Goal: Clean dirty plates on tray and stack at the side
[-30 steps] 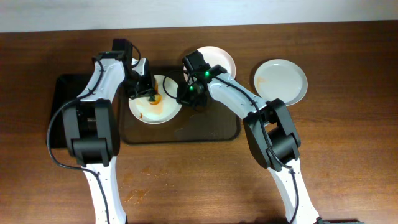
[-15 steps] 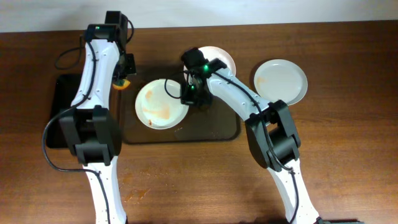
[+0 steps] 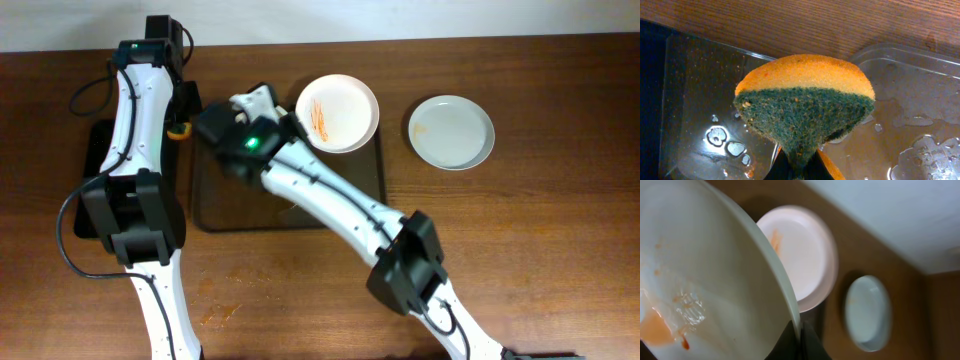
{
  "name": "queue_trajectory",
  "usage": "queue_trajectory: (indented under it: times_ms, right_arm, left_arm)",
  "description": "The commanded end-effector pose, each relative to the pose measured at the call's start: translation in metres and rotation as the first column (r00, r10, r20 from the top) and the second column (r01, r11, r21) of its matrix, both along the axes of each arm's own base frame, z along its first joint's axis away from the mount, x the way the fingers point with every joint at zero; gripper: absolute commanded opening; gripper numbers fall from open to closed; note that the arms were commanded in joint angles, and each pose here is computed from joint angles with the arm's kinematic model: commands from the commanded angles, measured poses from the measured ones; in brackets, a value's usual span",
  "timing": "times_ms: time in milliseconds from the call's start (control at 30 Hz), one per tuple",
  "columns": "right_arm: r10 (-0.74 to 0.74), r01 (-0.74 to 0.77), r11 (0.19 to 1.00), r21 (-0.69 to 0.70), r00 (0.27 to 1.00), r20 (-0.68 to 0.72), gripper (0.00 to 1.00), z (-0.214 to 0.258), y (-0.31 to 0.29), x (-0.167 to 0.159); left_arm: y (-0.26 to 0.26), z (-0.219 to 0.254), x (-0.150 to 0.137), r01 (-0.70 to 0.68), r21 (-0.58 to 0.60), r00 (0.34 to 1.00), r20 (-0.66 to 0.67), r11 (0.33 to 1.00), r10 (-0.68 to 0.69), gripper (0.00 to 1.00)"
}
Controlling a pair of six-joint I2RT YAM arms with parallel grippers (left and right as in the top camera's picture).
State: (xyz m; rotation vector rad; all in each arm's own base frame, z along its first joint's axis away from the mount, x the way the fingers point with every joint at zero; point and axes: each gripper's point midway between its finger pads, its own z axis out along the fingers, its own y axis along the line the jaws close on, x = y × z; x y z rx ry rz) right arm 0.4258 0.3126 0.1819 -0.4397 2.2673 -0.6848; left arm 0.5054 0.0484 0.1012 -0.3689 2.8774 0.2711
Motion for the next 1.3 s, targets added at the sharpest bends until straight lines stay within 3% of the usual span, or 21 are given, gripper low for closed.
queue_trajectory:
  times_ms: [0, 133, 267, 400, 533, 633, 667, 700, 767, 800, 900, 1100, 1200, 1267]
  right_arm:
    - [-0.037, 0.066, 0.993, -0.099, 0.961, 0.272, 0.04, 0.069, -0.006, -0.007]
    - [-0.070, 0.070, 0.998, 0.011, 0.970, 0.232, 0.04, 0.056, -0.001, -0.007]
    - [-0.122, 0.156, 0.913, 0.376, 0.986, -0.111, 0.04, -0.007, 0.008, 0.002]
    - [-0.102, 0.331, 0.781, 0.530, 0.904, -0.415, 0.04, -0.068, 0.012, 0.001]
    - [-0.001, 0.436, 0.707, 0.556, 0.788, -0.616, 0.04, -0.121, 0.019, -0.018]
    - [0.007, 0.452, 0.722, 0.524, 0.752, -0.659, 0.08, -0.138, 0.015, -0.030]
    - [0.039, 0.421, 0.739, 0.526, 0.753, -0.656, 0.25, -0.138, 0.016, -0.031]
    - [0.067, 0.387, 0.750, 0.537, 0.763, -0.643, 0.29, -0.138, 0.018, -0.028]
    - [0.182, 0.253, 0.771, 0.584, 0.792, -0.583, 0.49, -0.134, 0.025, -0.014]
    - [0.261, 0.174, 0.772, 0.612, 0.791, -0.554, 0.52, -0.132, 0.029, -0.007]
    - [0.367, 0.074, 0.759, 0.646, 0.771, -0.520, 0.53, -0.136, 0.030, 0.003]
    - [0.370, 0.073, 0.752, 0.655, 0.776, -0.511, 0.52, -0.153, 0.026, 0.017]
    - [0.392, 0.090, 0.738, 0.669, 0.749, -0.534, 0.46, -0.167, 0.032, 0.011]
    - [0.391, 0.093, 0.739, 0.667, 0.747, -0.537, 0.36, -0.169, 0.032, 0.011]
  left_arm:
    - [0.002, 0.001, 0.003, -0.017, -0.010, 1.000, 0.013, 1.000, 0.017, 0.01]
    - [0.002, 0.001, 0.003, -0.017, -0.010, 1.000, 0.011, 1.000, 0.017, 0.00]
    - [-0.003, -0.001, 0.002, -0.011, -0.036, 1.000, 0.006, 0.999, 0.011, 0.01]
    - [-0.006, -0.001, 0.002, -0.007, -0.054, 1.000, 0.007, 0.998, 0.008, 0.01]
    - [-0.006, -0.001, 0.002, -0.007, -0.054, 1.000, 0.007, 0.998, 0.007, 0.01]
    - [-0.006, -0.001, 0.003, -0.007, -0.054, 1.000, 0.010, 0.999, 0.007, 0.00]
    - [-0.006, -0.001, 0.003, -0.007, -0.054, 1.000, 0.012, 0.999, 0.007, 0.01]
    - [-0.006, -0.001, 0.003, -0.007, -0.054, 1.000, 0.012, 0.999, 0.007, 0.00]
    - [-0.006, -0.001, 0.003, -0.007, -0.054, 1.000, 0.012, 0.999, 0.007, 0.00]
    - [-0.006, -0.001, 0.003, -0.007, -0.054, 1.000, 0.011, 0.999, 0.007, 0.01]
    - [-0.006, -0.001, 0.003, -0.007, -0.054, 1.000, 0.012, 0.999, 0.007, 0.00]
    - [-0.010, -0.001, 0.004, -0.001, -0.073, 1.000, 0.014, 0.997, 0.002, 0.01]
    - [-0.010, -0.001, 0.004, -0.001, -0.076, 1.000, 0.015, 0.997, 0.002, 0.01]
    - [-0.013, -0.002, 0.005, 0.004, -0.093, 1.000, 0.016, 0.996, -0.002, 0.00]
